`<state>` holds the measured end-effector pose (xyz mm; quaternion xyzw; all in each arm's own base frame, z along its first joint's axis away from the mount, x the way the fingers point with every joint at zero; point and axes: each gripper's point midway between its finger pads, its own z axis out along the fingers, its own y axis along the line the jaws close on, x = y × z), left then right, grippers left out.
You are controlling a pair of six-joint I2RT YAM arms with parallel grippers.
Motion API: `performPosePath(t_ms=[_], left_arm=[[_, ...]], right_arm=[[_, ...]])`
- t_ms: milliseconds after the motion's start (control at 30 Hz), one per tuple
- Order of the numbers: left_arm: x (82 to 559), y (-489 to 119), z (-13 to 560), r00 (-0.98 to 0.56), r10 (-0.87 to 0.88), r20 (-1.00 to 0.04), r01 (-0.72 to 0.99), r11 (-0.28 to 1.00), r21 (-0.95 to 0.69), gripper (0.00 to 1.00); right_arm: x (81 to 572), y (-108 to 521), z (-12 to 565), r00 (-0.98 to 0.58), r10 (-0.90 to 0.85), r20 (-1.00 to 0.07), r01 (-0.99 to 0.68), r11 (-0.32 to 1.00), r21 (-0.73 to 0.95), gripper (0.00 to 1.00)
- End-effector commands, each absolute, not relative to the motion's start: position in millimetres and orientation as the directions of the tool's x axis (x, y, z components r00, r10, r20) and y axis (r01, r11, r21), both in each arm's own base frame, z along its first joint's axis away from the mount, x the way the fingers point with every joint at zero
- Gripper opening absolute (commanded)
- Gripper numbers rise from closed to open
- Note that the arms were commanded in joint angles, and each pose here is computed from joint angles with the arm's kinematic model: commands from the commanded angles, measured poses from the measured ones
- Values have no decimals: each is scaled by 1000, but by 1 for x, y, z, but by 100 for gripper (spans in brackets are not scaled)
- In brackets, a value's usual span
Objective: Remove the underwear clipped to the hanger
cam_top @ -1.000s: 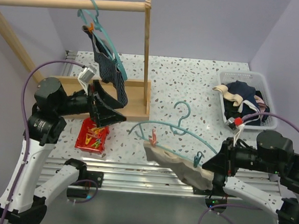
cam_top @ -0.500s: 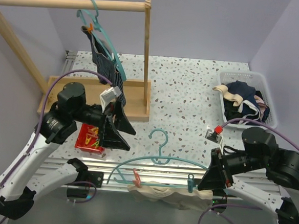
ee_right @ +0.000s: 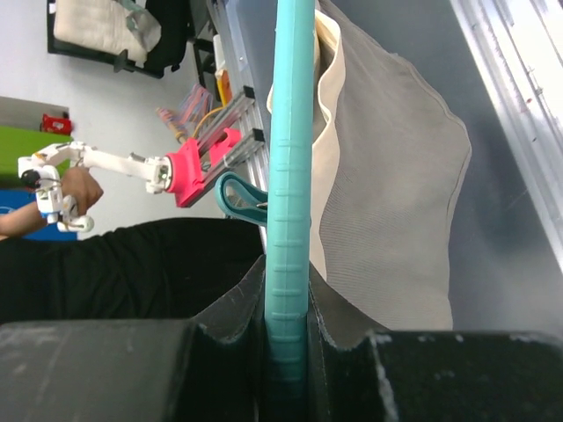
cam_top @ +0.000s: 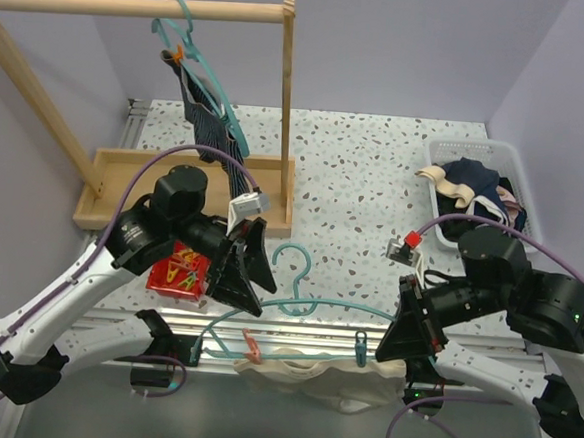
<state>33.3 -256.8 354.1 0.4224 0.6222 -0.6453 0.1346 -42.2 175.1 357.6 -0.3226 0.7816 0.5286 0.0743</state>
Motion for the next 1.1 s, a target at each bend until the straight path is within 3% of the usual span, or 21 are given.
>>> performPosePath(t_ms=[0, 100, 267, 333, 500, 533, 600, 667, 700, 733, 867, 1067], left_arm=[[9, -250, 369, -556, 387, -735, 680, -296, -670, 81], [1, -248, 365, -554, 417, -720, 658, -310, -686, 66], [-4, -248, 364, -552, 438, -710, 642, -320, -697, 22], [-5, -248, 363, -551, 442, -707, 640, -320, -699, 12], [-5, -248, 365, -541, 431, -722, 656, -320, -683, 0], [-4, -248, 363, -536, 429, -727, 669, -311, -676, 0], [5, -251, 356, -544, 428, -722, 706, -232, -669, 0], [17, -255, 352, -522, 415, -745, 760, -170, -628, 0], [29, -255, 341, -540, 419, -730, 780, -75, -621, 0], [36, -257, 336, -542, 421, -727, 792, -33, -609, 0], [67, -262, 322, -590, 395, -704, 799, 162, -579, 0], [129, -262, 322, -639, 231, -734, 732, 474, -489, 0]], right_arm=[[-35, 182, 376, -732, -388, -560, -654, 169, 737, 0], [-30, 184, 371, -735, -386, -557, -655, 192, 731, 0], [-24, 190, 367, -736, -385, -557, -656, 202, 727, 0], [-21, 191, 368, -734, -378, -564, -662, 211, 719, 0], [-12, 193, 363, -740, -362, -567, -664, 255, 703, 0], [-6, 193, 361, -743, -346, -573, -665, 287, 689, 12], [4, 190, 355, -755, -318, -573, -656, 355, 666, 59], [25, 183, 347, -762, -255, -595, -634, 476, 609, 86], [34, 178, 345, -773, -215, -596, -604, 534, 591, 98], [56, 168, 344, -758, -138, -637, -562, 633, 532, 98], [91, 134, 344, -728, 59, -683, -373, 801, 468, 98], [121, 91, 345, -635, 251, -731, -126, 900, 418, 98]])
